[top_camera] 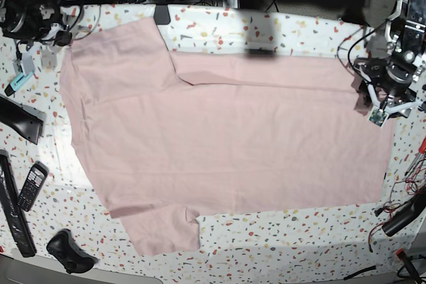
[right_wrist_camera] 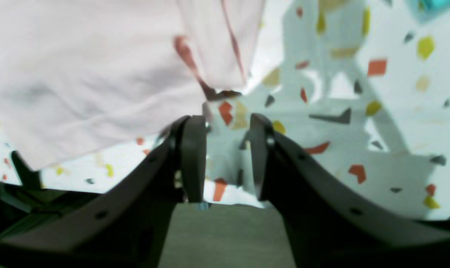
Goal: Fold the T-shirt properly
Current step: 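Move the right gripper away from the shirt toward its rest side, then reach the right gripper down to the sleeve nearest it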
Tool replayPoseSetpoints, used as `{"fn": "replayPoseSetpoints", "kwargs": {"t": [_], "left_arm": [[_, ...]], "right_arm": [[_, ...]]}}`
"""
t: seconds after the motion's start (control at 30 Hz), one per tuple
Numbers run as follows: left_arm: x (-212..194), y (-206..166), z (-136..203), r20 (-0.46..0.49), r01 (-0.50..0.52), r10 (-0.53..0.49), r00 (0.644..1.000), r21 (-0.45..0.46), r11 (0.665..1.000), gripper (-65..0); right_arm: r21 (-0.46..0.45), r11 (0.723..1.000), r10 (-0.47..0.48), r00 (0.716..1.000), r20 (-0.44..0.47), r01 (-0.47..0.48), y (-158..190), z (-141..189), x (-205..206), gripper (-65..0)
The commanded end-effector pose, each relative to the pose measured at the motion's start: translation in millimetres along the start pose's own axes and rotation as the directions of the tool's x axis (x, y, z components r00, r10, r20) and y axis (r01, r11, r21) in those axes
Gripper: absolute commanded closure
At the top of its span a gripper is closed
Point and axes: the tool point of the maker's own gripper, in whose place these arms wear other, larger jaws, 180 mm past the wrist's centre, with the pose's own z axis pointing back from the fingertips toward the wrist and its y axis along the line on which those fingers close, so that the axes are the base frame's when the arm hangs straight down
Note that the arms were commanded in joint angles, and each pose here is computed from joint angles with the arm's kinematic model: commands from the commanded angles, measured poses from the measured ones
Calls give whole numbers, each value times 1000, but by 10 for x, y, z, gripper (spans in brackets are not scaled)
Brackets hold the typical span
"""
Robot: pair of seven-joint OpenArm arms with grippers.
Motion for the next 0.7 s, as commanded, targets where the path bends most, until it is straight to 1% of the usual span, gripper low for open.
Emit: {"fn": "replayPoseSetpoints", "kwargs": {"t": [0.0, 0.13, 0.4, 0.53, 0.6, 0.67], "left_arm": [[119, 154, 24, 38, 9, -11, 999, 40, 999, -307], [131, 163, 22, 41, 9, -11, 999, 42, 999, -307], [143, 168, 21, 45, 8, -10, 999, 43, 999, -307], [143, 168, 21, 45, 8, -10, 999, 43, 999, -307], [143, 168, 21, 45, 9, -10, 999, 43, 999, -307], [144, 167, 21, 46, 8, -10, 999, 43, 999, -307]], "right_arm": [[-6, 1000, 13, 1000, 26, -13, -56, 33, 97, -197], [30, 999, 26, 1000, -2, -26, -45, -38, -7, -197], [101, 992, 74, 997, -19, -72, 163, -120, -86, -197], [156, 987, 48, 999, 11, -49, 276, -115, -31, -197], [155, 987, 48, 999, 4, -48, 268, -105, -38, -197], [151, 987, 57, 998, -23, -53, 246, -94, -76, -197]]}}
